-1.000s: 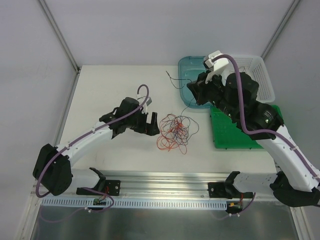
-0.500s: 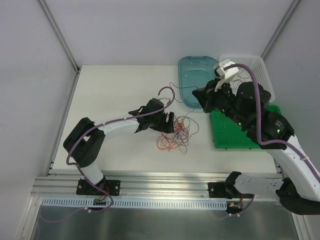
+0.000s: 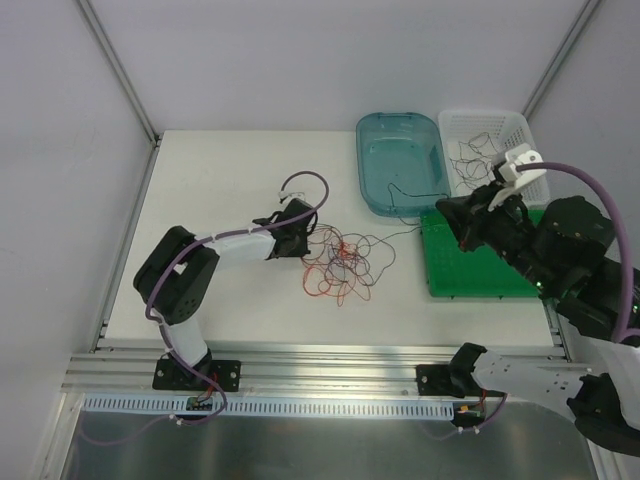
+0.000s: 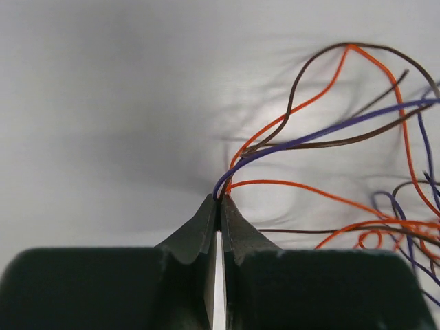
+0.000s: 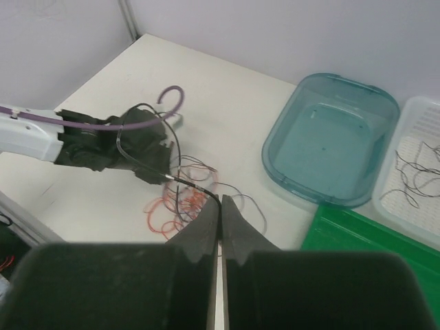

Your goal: Untangle the cables

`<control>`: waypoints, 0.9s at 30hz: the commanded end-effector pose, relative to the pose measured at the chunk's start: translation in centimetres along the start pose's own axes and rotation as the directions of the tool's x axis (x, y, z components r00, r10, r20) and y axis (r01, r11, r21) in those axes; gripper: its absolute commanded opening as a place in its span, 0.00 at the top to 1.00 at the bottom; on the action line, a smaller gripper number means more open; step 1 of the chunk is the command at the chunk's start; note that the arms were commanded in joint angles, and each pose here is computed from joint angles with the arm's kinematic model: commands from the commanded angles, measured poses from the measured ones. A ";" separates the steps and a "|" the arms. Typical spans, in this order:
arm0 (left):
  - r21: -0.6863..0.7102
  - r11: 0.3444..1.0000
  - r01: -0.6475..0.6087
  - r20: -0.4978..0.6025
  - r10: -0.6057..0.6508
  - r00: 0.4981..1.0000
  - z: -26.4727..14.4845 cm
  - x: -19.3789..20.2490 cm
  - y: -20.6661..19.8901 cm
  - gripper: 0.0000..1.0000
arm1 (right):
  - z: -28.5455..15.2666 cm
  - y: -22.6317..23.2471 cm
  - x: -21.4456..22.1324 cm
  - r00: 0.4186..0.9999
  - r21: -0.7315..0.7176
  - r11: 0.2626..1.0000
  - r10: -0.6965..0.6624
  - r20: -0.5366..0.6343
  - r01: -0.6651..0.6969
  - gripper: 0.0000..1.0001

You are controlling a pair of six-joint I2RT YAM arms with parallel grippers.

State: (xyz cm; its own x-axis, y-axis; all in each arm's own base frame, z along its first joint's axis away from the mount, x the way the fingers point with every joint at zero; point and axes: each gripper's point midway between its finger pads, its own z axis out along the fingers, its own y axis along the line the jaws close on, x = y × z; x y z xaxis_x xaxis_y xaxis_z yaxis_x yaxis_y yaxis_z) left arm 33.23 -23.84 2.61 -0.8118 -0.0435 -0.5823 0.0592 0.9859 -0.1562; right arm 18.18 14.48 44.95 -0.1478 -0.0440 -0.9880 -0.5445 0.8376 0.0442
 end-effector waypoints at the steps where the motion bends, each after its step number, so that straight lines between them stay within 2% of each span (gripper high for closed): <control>1: -0.193 0.977 0.092 0.002 -0.093 0.996 -1.9 0.4 6.3 1.00 | -3.9 -3.7 -0.6 0.999 0.143 0.989 -0.034 0.020 0.031 0.99; 10: -0.415 0.882 0.225 0.052 -0.224 0.973 -6.4 1.8 15.8 1.00 | -9.6 -8.6 -0.6 0.996 0.325 0.945 -0.059 0.062 0.036 0.99; 15: -0.484 0.817 0.314 0.097 -0.306 0.947 -8.0 2.4 19.8 1.00 | -10.8 -9.2 0.0 0.996 0.339 0.940 -0.053 0.066 0.027 0.99; 18: -0.513 0.773 0.374 0.109 -0.373 0.921 -8.6 3.0 21.8 1.00 | -11.8 -9.3 -0.7 0.993 0.331 0.944 -0.041 0.107 0.003 0.99; 21: -0.482 0.775 0.408 0.110 -0.408 0.906 -8.7 2.9 21.5 1.00 | -11.6 -8.7 -0.8 0.991 0.295 0.955 -0.032 0.130 -0.008 0.99; 23: -0.428 0.799 0.423 0.097 -0.425 0.900 -8.8 2.6 20.4 0.99 | -10.5 -8.0 0.0 0.995 0.273 0.962 -0.036 0.097 0.009 0.99; 25: -0.372 0.820 0.434 0.108 -0.426 0.898 -9.5 1.6 19.5 0.92 | -9.2 -7.7 0.9 0.998 0.274 0.961 -0.048 0.048 0.033 0.99; 26: -0.344 0.836 0.428 0.107 -0.418 0.902 -9.8 1.3 19.1 0.83 | -8.7 -7.6 1.3 0.998 0.274 0.961 -0.054 0.028 0.044 0.99; 27: -0.309 0.849 0.428 0.106 -0.417 0.903 -10.2 1.0 18.5 0.78 | -8.2 -7.5 1.8 0.998 0.276 0.960 -0.060 0.004 0.057 0.99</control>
State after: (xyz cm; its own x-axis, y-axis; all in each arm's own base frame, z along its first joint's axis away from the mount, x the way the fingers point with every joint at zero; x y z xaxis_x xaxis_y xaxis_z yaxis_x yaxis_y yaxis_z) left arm 27.52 -2.46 5.25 -0.7065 -0.4519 -0.5447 -0.5204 0.8533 -0.0329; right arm 14.11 2.03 45.35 -0.0694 -0.0361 -0.9969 -0.2862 0.9581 -0.0147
